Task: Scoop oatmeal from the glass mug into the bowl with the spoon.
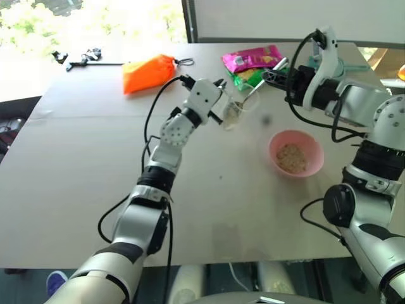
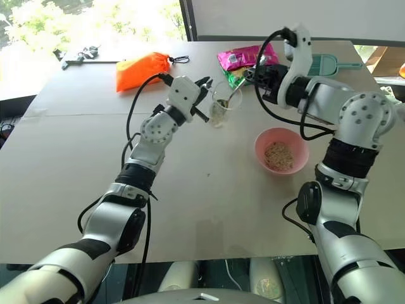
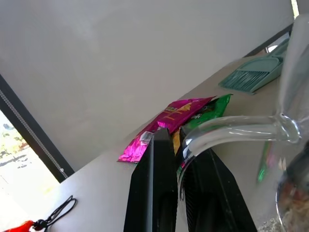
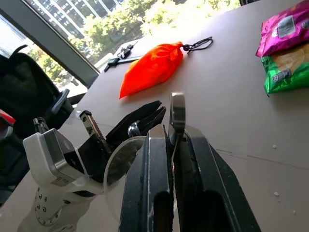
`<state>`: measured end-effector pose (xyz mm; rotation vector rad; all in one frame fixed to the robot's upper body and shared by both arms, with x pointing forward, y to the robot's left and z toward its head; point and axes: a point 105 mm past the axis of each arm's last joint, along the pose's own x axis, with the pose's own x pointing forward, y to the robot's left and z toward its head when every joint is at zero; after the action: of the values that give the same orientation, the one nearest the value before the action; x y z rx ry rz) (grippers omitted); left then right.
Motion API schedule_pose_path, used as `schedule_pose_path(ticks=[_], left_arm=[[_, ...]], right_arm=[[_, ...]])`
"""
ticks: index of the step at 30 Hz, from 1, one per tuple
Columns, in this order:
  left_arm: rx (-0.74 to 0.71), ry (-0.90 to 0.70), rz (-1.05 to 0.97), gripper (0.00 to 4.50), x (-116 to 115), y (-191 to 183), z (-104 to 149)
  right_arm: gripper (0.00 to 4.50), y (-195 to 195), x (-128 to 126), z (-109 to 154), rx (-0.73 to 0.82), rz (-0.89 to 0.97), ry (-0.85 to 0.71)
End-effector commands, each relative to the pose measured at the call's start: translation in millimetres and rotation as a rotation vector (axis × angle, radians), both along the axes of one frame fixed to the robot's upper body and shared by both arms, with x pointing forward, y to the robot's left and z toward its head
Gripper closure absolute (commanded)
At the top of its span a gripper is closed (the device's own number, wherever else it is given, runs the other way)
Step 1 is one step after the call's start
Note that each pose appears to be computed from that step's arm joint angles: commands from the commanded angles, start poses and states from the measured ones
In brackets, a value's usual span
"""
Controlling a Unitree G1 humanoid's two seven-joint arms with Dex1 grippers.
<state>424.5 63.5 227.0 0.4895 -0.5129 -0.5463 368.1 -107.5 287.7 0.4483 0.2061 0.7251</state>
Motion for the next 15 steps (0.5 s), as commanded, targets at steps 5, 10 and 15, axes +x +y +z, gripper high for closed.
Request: schedule_pose_path(ticks=[5,10,15], left_arm=[[0.017,-0.051,-0.095,4.46,-3.1,-40.2,23.2],[0.037,-0.023,-0.125,4.46,-3.9,-51.4,14.9],[0.063,0.017,-0.136,4.46,-3.9,-56.3,2.8]], right_arm=[[4.50,-27.6,-7.5,27.1,0.085,-0.028,-0.020],[4.50,-38.2,-8.5,25.8,0.119,-0.060,0.011],[4.50,-53.7,-9.2,29.6,0.142,-0.107,0.017]])
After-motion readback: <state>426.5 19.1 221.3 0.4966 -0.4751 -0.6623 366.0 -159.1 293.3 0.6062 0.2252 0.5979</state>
